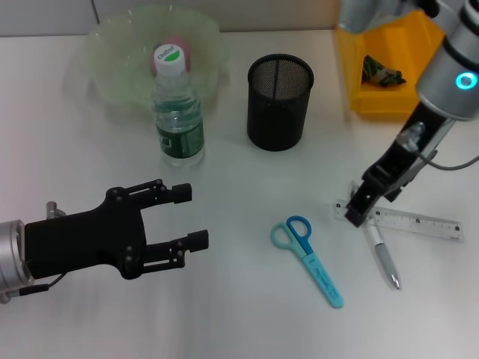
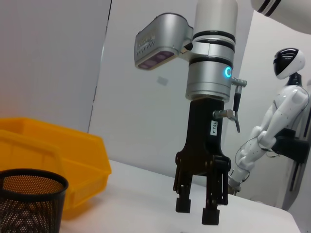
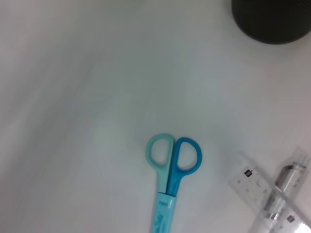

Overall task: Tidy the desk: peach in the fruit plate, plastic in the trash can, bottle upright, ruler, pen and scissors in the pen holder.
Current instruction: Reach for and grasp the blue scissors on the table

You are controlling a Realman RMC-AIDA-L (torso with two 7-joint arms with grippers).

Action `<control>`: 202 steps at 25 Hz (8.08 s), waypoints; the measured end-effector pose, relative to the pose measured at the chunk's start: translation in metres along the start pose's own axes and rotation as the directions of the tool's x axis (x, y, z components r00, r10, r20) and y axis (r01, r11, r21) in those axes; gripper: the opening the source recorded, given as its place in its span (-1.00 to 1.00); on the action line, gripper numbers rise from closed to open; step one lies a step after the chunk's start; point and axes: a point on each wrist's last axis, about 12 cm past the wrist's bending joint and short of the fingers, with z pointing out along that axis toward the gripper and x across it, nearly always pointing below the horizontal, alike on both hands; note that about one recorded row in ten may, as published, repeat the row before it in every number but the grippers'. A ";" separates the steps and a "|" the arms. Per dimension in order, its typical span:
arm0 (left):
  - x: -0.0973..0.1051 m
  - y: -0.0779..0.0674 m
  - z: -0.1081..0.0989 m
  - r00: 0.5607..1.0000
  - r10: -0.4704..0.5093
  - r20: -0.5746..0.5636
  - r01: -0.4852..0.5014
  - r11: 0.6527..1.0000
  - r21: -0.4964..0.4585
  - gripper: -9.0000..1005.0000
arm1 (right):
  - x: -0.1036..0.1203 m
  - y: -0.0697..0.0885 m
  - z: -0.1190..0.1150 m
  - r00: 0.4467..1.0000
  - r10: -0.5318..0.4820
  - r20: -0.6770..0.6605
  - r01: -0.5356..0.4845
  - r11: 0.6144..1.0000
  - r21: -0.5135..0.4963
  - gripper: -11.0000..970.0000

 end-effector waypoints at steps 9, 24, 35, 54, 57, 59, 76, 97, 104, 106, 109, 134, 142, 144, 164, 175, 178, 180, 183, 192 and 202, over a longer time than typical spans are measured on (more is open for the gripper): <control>0.002 0.001 0.002 0.999 0.009 -0.033 -0.009 1.000 0.007 0.51 | -0.009 0.006 0.018 0.999 0.031 0.022 -0.030 0.997 -0.071 0.57; 0.004 0.005 0.003 0.999 0.013 -0.053 -0.014 1.000 -0.017 0.51 | -0.012 0.020 0.029 0.997 0.066 -0.049 -0.068 0.997 -0.033 0.57; 0.005 0.008 0.006 0.997 0.009 -0.072 -0.011 1.000 -0.025 0.51 | -0.016 0.028 0.046 0.997 0.052 -0.064 -0.054 0.998 -0.029 0.57; 0.009 0.007 -0.012 0.996 0.046 -0.077 -0.052 0.996 -0.071 0.51 | -0.017 0.036 0.054 0.997 0.027 -0.071 -0.029 0.999 -0.029 0.56; 0.010 0.006 -0.013 0.996 0.045 -0.075 -0.050 0.996 -0.076 0.51 | -0.017 0.036 0.055 0.997 0.027 -0.071 -0.029 0.999 -0.027 0.56; 0.010 0.006 -0.014 0.996 0.043 -0.075 -0.049 0.996 -0.078 0.51 | -0.018 0.036 0.055 0.997 0.023 -0.070 -0.025 0.999 -0.021 0.55; 0.013 0.006 -0.014 0.996 0.032 -0.081 -0.040 0.994 -0.098 0.51 | -0.009 0.033 0.077 0.999 0.021 -0.027 -0.023 0.999 -0.044 0.54; 0.016 0.008 -0.011 0.995 0.029 -0.095 -0.040 0.992 -0.119 0.51 | -0.010 0.033 0.082 1.000 0.008 -0.011 -0.008 1.000 -0.016 0.53; 0.015 0.009 -0.011 0.995 0.030 -0.098 -0.042 0.992 -0.119 0.51 | -0.010 0.032 0.082 1.000 0.009 -0.008 -0.009 1.000 -0.015 0.53; 0.015 0.009 -0.011 0.995 0.030 -0.098 -0.042 0.992 -0.119 0.51 | -0.010 0.032 0.083 1.000 0.010 -0.006 -0.010 1.000 -0.015 0.52; 0.015 0.010 -0.011 0.994 0.032 -0.101 -0.044 0.991 -0.123 0.51 | -0.010 0.032 0.082 1.000 0.009 -0.003 -0.009 1.000 -0.013 0.52; 0.015 0.016 -0.012 0.992 0.037 -0.118 -0.056 0.986 -0.160 0.51 | -0.017 0.032 0.080 0.999 0.009 0.039 -0.009 1.000 0.006 0.51; 0.015 0.017 -0.014 0.990 0.073 -0.122 -0.093 0.981 -0.169 0.51 | -0.019 0.032 0.079 0.998 0.015 0.055 -0.015 1.000 -0.001 0.50; 0.015 0.017 -0.013 0.990 0.073 -0.123 -0.094 0.981 -0.171 0.51 | -0.020 0.033 0.079 0.999 0.011 0.051 -0.011 1.000 0.001 0.50; 0.015 0.021 -0.013 0.987 0.076 -0.141 -0.104 0.975 -0.198 0.51 | -0.019 0.033 0.080 1.000 0.006 0.031 -0.006 1.000 0.009 0.49; 0.016 0.023 -0.013 0.986 0.076 -0.148 -0.106 0.973 -0.205 0.51 | -0.017 0.033 0.081 1.000 0.005 0.024 -0.005 1.000 0.006 0.48; 0.015 0.023 -0.013 0.986 0.077 -0.148 -0.107 0.973 -0.205 0.51 | -0.017 0.034 0.082 1.000 -0.001 0.018 0.001 1.000 0.010 0.48; 0.015 0.023 -0.013 0.986 0.077 -0.149 -0.107 0.973 -0.206 0.51 | -0.017 0.035 0.083 1.000 -0.010 0.013 0.010 1.000 0.018 0.48; 0.015 0.023 -0.013 0.986 0.077 -0.149 -0.107 0.973 -0.206 0.51 | -0.017 0.036 0.083 1.000 -0.014 0.014 0.014 1.000 0.020 0.47; 0.016 0.023 -0.013 0.986 0.075 -0.149 -0.105 0.973 -0.206 0.51 | -0.016 0.037 0.085 1.000 -0.015 0.010 0.015 1.000 0.010 0.47; 0.017 0.023 -0.013 0.986 0.072 -0.151 -0.103 0.972 -0.210 0.51 | -0.016 0.039 0.086 1.000 -0.027 0.000 0.027 1.000 0.011 0.46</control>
